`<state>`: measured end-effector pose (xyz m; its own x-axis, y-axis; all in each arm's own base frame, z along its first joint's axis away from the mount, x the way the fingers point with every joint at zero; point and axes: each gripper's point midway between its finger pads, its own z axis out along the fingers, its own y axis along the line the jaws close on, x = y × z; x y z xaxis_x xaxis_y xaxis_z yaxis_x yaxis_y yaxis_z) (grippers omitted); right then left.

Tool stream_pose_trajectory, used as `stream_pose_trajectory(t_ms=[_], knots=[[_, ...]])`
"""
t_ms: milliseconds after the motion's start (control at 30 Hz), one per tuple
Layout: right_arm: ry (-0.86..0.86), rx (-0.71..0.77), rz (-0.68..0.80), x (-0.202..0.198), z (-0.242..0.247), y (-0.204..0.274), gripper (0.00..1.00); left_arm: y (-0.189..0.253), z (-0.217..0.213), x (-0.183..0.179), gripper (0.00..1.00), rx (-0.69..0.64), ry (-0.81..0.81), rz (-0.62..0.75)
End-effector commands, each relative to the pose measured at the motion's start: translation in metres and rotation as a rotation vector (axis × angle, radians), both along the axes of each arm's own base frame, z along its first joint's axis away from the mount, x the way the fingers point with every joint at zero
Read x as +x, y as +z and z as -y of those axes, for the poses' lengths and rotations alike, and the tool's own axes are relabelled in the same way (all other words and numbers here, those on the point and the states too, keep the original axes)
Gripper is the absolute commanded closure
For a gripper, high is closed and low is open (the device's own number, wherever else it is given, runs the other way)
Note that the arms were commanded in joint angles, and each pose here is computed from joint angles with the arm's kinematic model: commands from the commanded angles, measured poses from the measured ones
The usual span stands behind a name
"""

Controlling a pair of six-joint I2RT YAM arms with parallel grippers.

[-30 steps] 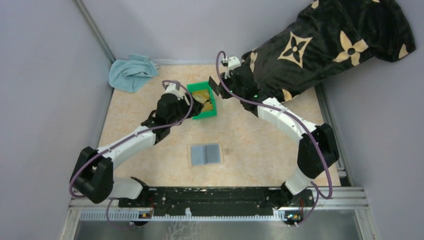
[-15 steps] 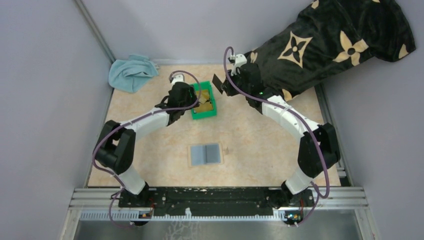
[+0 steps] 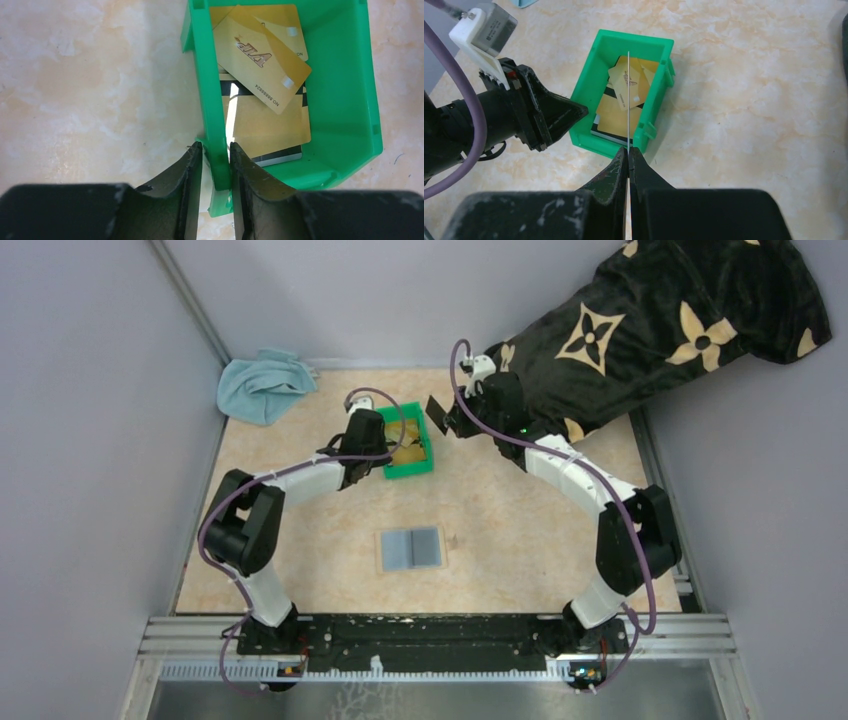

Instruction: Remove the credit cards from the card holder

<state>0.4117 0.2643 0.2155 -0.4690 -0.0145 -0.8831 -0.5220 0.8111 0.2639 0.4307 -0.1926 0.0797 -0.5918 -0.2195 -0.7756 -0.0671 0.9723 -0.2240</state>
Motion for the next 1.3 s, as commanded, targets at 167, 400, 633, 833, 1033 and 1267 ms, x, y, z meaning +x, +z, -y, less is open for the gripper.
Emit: stream_pose_trajectory(t_ms=[167, 400, 633, 833, 1033, 1267], knots=[[0.011, 0.071, 0.073, -0.003, 0.001, 0.033, 1.00, -0.007, 0.009, -0.019, 0.82, -0.013, -0.171, 0.025], [0.047, 0.077, 0.073, -0.010, -0.001, 0.036, 1.00, -0.007, 0.009, -0.029, 1.00, -0.013, -0.217, 0.038], [0.102, 0.048, 0.085, -0.025, -0.009, 0.046, 1.00, 0.006, 0.014, -0.042, 0.99, -0.023, -0.293, 0.064], [0.164, -0.021, 0.071, -0.038, -0.031, 0.033, 1.00, 0.006, 0.018, -0.055, 1.00, -0.036, -0.348, 0.055], [0.234, -0.068, 0.051, -0.051, -0.057, 0.016, 1.00, 0.003, 0.021, -0.071, 0.99, -0.020, -0.421, 0.043], [0.267, -0.155, -0.053, -0.045, -0.067, -0.033, 1.00, 0.004, 0.011, -0.082, 0.81, -0.018, -0.389, 0.048]])
